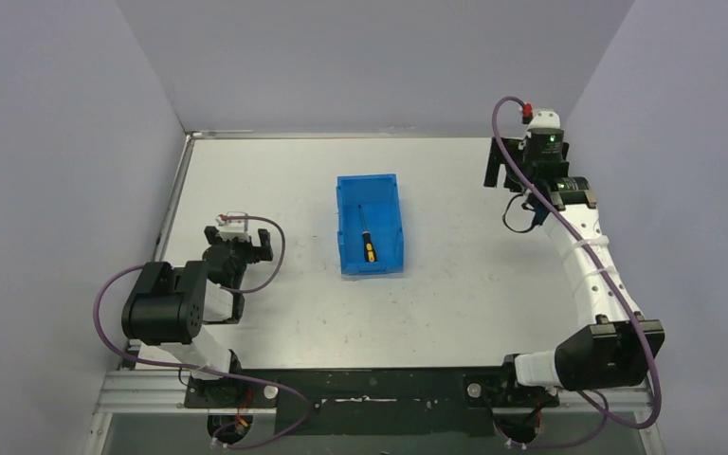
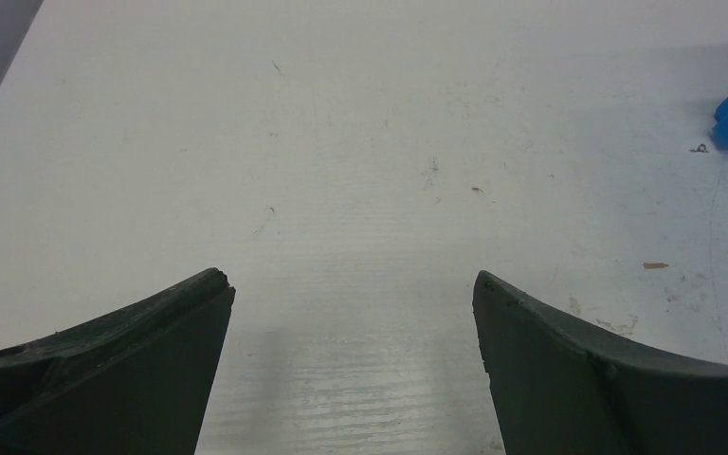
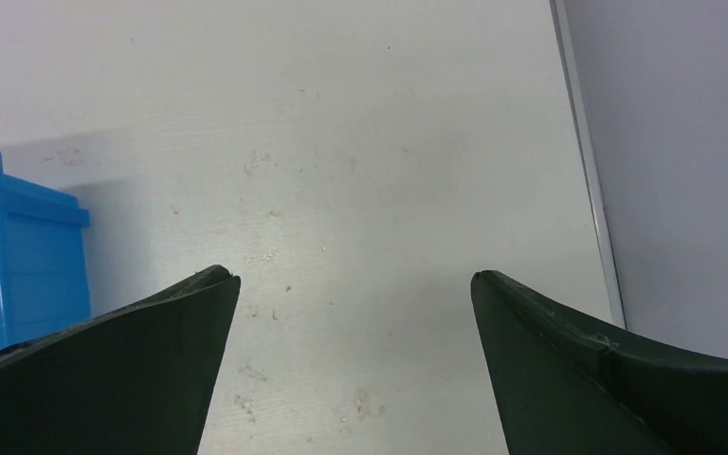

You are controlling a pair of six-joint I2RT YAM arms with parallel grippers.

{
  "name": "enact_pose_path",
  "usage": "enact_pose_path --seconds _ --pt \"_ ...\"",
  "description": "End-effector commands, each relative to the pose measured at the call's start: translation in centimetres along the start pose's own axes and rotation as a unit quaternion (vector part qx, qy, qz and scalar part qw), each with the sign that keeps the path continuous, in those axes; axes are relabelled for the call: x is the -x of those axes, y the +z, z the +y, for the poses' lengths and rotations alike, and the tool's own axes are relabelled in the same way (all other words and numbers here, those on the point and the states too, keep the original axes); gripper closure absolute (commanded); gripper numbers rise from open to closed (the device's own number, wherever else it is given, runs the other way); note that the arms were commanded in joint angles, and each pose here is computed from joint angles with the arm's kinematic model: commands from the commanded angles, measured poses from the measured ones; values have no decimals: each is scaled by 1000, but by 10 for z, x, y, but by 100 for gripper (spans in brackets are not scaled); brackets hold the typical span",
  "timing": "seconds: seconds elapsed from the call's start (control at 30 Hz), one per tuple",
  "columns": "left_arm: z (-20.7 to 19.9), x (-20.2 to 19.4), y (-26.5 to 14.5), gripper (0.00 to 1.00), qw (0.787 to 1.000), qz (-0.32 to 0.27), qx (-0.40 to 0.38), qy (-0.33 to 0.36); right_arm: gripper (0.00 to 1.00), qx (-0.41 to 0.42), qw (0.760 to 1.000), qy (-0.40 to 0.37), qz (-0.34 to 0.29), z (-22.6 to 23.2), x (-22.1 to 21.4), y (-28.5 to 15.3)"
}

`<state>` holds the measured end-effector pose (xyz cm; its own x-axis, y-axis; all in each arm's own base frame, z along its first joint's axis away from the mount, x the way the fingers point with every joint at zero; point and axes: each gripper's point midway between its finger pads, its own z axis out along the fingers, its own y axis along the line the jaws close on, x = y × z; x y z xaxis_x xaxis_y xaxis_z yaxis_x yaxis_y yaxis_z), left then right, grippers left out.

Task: Put the screwdriver in the bin
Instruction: Reset both arms

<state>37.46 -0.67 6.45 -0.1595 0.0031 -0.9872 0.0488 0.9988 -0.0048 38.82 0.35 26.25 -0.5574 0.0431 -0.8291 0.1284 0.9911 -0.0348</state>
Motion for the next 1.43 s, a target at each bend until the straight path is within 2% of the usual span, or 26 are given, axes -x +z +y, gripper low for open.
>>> enact_pose_path --seconds 0.0,0.43,0.87,1.4 --pt "0 12 2 3 1000 -19 1 2 0 51 997 -15 -62 3 23 -8" --pt "1 12 2 3 1000 -18 1 2 0 74 994 -33 -67 0 9 3" --pt "1 12 2 3 1000 -18 1 2 0 39 997 -27 -60 -18 9 6" --pt "0 12 2 3 1000 -18 1 1 0 42 997 -26 -60 -17 12 7"
